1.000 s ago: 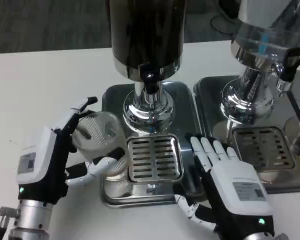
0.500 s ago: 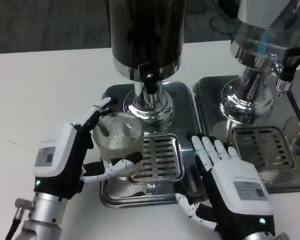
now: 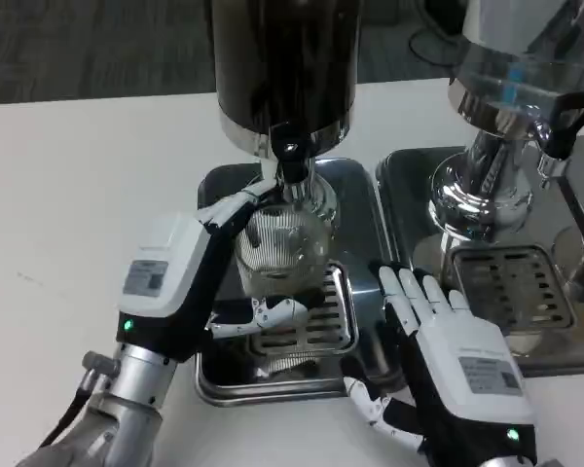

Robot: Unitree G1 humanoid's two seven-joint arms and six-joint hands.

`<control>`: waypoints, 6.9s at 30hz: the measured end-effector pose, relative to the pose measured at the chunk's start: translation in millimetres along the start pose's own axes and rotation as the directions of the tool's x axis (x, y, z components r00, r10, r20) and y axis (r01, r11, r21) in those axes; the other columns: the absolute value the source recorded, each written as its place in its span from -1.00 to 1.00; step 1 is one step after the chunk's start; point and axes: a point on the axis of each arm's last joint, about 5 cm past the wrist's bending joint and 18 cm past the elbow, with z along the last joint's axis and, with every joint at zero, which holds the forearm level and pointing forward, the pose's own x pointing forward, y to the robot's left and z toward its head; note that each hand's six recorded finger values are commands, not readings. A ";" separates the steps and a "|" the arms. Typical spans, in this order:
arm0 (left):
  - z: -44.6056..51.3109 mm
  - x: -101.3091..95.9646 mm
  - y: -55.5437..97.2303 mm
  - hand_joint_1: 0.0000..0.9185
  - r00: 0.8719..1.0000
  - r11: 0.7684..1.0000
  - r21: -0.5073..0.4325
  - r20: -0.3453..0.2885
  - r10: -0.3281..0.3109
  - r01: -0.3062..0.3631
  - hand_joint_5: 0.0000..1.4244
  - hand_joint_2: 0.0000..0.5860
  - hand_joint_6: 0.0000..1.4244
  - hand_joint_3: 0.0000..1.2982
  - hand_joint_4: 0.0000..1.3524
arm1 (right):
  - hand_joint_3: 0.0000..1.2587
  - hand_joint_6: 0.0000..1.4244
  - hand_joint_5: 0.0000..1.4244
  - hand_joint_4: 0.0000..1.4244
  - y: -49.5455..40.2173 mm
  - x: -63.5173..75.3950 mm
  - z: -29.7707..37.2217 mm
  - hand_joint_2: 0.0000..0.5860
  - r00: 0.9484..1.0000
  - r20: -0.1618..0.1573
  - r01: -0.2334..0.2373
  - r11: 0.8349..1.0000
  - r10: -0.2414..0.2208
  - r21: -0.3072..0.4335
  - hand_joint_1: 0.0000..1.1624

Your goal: Grasp the cup under the faucet to collect the drink, then remove the cup.

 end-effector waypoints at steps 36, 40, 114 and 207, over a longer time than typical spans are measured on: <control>-16.8 -43.0 24.5 -1.00 0.997 0.999 0.030 -0.076 -0.018 0.020 -0.98 -0.97 -0.99 -1.00 -1.00 | -1.00 -1.00 -1.00 -1.00 2.7 -13.4 -9.8 0.38 0.989 0.018 0.150 0.975 -0.149 -0.162 -0.21; -18.8 -57.9 31.4 -1.00 0.989 0.981 0.159 -0.119 -0.092 0.111 -1.00 -0.95 -1.00 -1.00 -1.00 | -1.00 -1.00 -1.00 -1.00 7.1 -12.9 -15.1 0.37 0.992 0.016 0.124 0.974 -0.123 -0.192 -0.22; 30.2 34.5 118.2 -1.00 0.861 0.887 -0.177 0.380 -0.339 0.427 -0.79 -0.55 -0.88 -0.79 -1.00 | -1.00 -1.00 -1.00 -1.00 1.8 -7.1 -15.2 0.06 0.993 -0.098 0.077 0.987 -0.063 0.143 -0.20; -18.8 -106.1 105.6 -1.00 0.940 0.941 -0.236 -0.297 0.168 -0.242 -0.52 -0.44 -0.71 -0.62 -0.80 | -1.00 -0.93 -1.00 -1.00 3.6 62.0 -1.5 -0.45 0.998 0.060 -0.042 0.740 0.003 0.671 -0.01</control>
